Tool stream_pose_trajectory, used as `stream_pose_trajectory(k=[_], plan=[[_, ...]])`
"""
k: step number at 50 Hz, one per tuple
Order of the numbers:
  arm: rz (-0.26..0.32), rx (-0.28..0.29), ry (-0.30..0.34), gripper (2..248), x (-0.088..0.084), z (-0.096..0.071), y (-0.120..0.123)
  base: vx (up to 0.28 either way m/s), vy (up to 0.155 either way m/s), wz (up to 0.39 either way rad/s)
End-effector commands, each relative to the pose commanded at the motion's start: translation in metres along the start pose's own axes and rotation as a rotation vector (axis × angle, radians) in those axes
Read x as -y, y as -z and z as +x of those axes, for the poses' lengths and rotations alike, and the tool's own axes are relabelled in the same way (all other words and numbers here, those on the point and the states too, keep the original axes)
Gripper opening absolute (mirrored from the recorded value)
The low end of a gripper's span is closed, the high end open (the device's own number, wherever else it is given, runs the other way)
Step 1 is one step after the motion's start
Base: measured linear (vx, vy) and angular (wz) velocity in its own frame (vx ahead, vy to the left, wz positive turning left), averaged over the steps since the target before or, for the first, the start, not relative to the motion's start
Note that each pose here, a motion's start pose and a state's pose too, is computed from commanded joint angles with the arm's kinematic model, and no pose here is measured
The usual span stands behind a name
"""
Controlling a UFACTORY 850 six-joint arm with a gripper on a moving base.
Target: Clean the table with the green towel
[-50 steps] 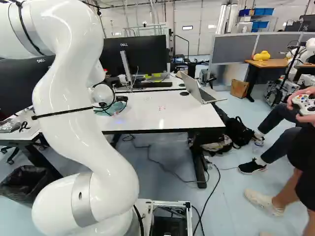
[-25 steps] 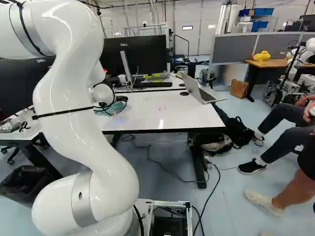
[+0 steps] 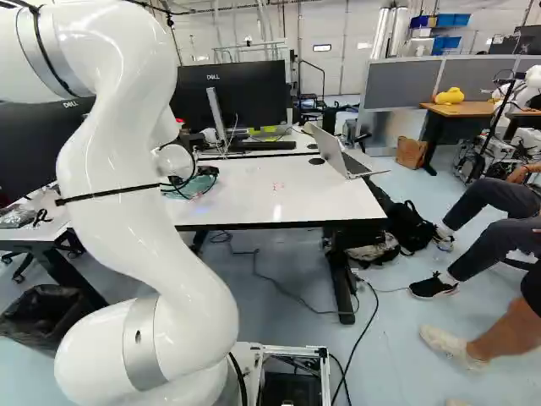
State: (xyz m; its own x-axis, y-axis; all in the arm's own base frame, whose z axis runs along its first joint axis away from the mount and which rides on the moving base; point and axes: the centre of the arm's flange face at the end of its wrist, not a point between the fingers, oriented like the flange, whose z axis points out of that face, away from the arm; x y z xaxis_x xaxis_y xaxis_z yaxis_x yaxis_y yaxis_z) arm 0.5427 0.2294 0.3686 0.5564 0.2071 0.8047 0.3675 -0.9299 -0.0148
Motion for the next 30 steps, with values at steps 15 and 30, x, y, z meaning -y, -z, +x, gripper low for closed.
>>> stream_pose_trajectory(k=[15,30], plan=[[0.000,0.000,0.000,243,0.0001,0.0000,0.0000,0.000,0.000,0.000],[0.000,0.000,0.000,131,0.0001,0.0000,0.0000,0.000,0.000,0.000]])
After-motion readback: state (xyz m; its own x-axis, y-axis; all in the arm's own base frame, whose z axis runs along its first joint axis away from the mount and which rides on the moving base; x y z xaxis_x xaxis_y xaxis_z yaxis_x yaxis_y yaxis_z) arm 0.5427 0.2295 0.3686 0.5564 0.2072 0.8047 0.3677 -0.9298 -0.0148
